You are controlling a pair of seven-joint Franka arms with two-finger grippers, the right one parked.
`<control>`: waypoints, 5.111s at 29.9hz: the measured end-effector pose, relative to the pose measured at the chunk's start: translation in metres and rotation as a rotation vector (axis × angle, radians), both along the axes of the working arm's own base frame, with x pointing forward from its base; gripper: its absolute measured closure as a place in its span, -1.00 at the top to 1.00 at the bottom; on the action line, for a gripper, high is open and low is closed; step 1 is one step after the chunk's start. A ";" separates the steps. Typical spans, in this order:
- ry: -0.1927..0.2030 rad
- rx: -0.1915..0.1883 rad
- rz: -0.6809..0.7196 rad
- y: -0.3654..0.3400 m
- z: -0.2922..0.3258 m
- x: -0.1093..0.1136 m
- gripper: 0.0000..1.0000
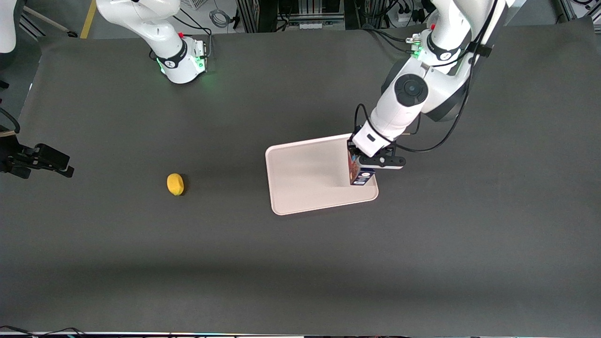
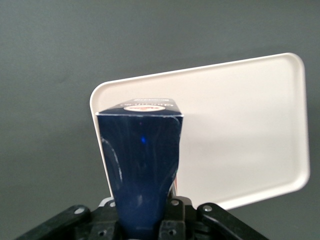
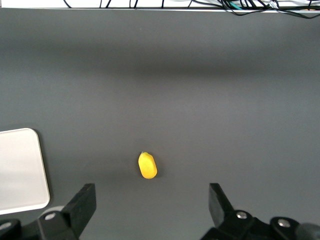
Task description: Place cookie box on tray
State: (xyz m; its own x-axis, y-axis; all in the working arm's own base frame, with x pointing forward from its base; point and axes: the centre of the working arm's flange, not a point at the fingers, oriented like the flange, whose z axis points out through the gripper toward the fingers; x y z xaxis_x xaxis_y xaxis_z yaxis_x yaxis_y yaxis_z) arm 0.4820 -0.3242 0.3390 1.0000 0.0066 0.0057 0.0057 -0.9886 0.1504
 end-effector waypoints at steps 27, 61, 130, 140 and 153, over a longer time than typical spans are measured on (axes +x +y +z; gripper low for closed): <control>0.090 0.025 0.200 0.005 -0.066 0.001 -0.49; 0.097 0.041 0.241 0.023 -0.083 0.011 0.38; -0.019 0.097 -0.033 0.339 0.231 0.062 1.00; -0.034 0.097 -0.037 0.341 0.266 0.034 1.00; -0.013 0.125 -0.052 0.338 0.269 0.027 1.00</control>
State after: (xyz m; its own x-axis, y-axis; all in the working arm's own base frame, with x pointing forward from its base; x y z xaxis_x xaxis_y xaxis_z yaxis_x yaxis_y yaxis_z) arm 0.5094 0.0134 0.6080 0.9988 -0.0471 0.0158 -0.0475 -0.9985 0.0255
